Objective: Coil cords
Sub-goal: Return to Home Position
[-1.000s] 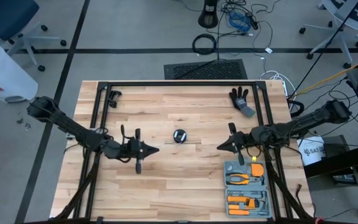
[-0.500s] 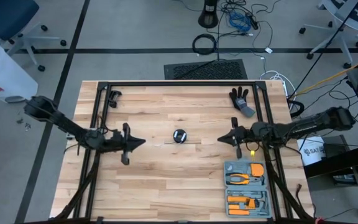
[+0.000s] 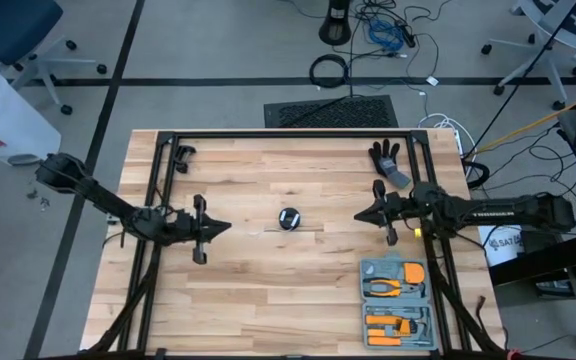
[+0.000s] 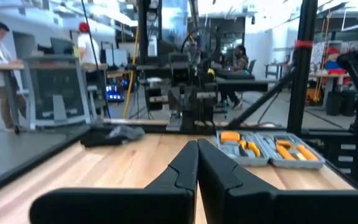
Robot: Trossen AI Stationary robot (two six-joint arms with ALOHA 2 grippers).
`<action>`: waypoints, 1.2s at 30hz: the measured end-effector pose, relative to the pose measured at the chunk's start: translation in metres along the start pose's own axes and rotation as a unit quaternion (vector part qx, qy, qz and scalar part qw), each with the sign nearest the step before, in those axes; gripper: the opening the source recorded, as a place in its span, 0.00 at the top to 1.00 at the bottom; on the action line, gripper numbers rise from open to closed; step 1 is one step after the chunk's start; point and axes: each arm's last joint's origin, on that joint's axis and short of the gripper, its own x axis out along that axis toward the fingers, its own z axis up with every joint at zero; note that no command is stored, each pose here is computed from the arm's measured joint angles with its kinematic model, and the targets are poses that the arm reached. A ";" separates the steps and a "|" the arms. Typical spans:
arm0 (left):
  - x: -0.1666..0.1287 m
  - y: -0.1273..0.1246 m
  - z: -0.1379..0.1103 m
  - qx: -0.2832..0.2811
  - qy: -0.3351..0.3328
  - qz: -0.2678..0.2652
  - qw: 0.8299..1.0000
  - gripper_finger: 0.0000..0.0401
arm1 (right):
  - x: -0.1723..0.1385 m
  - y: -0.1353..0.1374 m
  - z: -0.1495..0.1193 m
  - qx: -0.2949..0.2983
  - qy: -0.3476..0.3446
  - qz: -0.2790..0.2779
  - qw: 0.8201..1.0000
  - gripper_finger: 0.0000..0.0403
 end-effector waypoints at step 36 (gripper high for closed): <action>-0.028 0.043 0.027 0.017 0.035 -0.042 0.998 0.97 | -0.009 -0.015 0.007 -0.028 -0.028 0.011 0.999 1.00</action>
